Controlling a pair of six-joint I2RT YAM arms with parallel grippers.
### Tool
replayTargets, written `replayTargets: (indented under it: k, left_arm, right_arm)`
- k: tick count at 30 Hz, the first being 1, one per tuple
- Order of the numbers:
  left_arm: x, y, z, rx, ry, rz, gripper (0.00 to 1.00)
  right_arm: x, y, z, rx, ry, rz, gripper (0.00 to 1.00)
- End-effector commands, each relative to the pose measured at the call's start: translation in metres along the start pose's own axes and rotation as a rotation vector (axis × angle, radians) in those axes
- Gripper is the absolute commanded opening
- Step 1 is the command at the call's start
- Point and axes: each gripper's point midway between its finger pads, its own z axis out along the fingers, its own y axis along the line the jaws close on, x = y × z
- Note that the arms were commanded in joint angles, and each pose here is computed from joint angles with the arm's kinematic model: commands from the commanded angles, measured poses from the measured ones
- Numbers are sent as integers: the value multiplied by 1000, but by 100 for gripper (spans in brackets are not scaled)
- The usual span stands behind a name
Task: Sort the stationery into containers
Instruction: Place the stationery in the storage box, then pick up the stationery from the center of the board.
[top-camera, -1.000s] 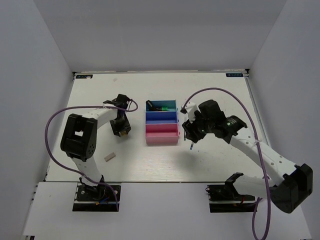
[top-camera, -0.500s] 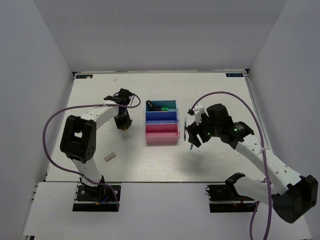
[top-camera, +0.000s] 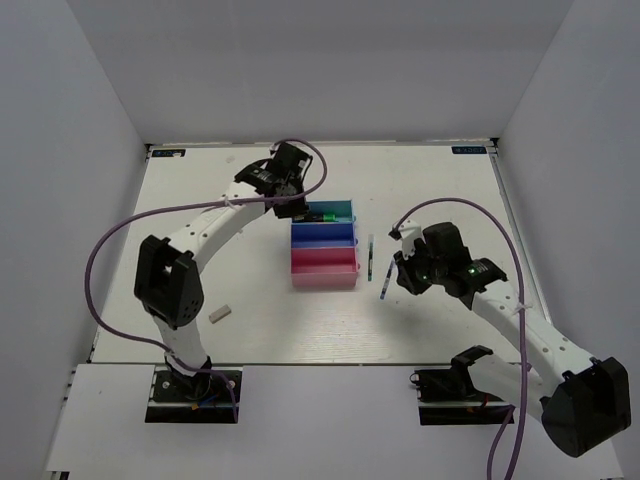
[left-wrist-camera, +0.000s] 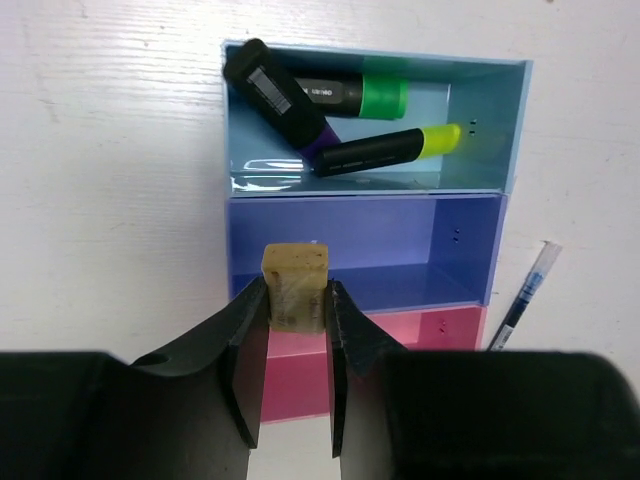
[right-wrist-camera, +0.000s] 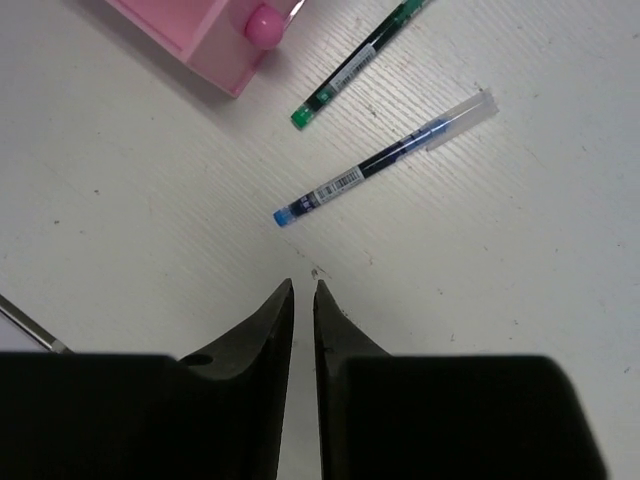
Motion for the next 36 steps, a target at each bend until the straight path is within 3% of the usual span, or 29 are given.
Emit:
replayTargets:
  k: [1,9,19,24,25,27,28,29,30,31,32,33,34,36]
  left_arm:
    - [13,-12,7,-1,48,15,6]
    - [25,-15,23,-30,79,31,18]
    - [24,-17,25,-48,85,37,56]
    - [15,-18,17,-52,70,46,59]
    - [14,-18,13,-50,64,50,57]
    - [10,-15,3,-51,48,51,20]
    - [13,-9,-6,-54,44,54,7]
    - [15,-5,-11,-56,43,60,0]
    - [5,-2,-39,-32,-17,51,0]
    - [28,18,-34,-73,26,84,0]
    - [30,28,-38,-90,15,80,11]
    - [21,36,-72,-58,-53,67,26]
    - [53,64,-62,-122,16,79,45]
    - [52,98,-81,-145,-33,10,75]
  right_arm:
    - [-15,-6,-2,20,-84,11,17]
    - [-12,-8,-2,2,-87,34,34]
    - [-10,-4,-3,-29,-82,49,44]
    - [-11,-4,-5,-37,-86,56,48]
    - [-11,-3,-5,-43,-86,56,48]
    - [-16,8,-6,-110,-103,22,43]
    - [-17,13,-7,-142,-106,4,32]
    - [-19,19,-6,-179,-108,-16,28]
    - [-27,41,-12,-319,-149,-66,26]
    - [-30,48,-11,-375,-160,-118,25]
    - [-37,64,-14,-479,-187,-171,25]
    - [-41,80,-20,-579,-212,-202,27]
    - [-53,82,-19,-613,-238,-290,29]
    - [-46,103,-8,-727,-154,-312,36]
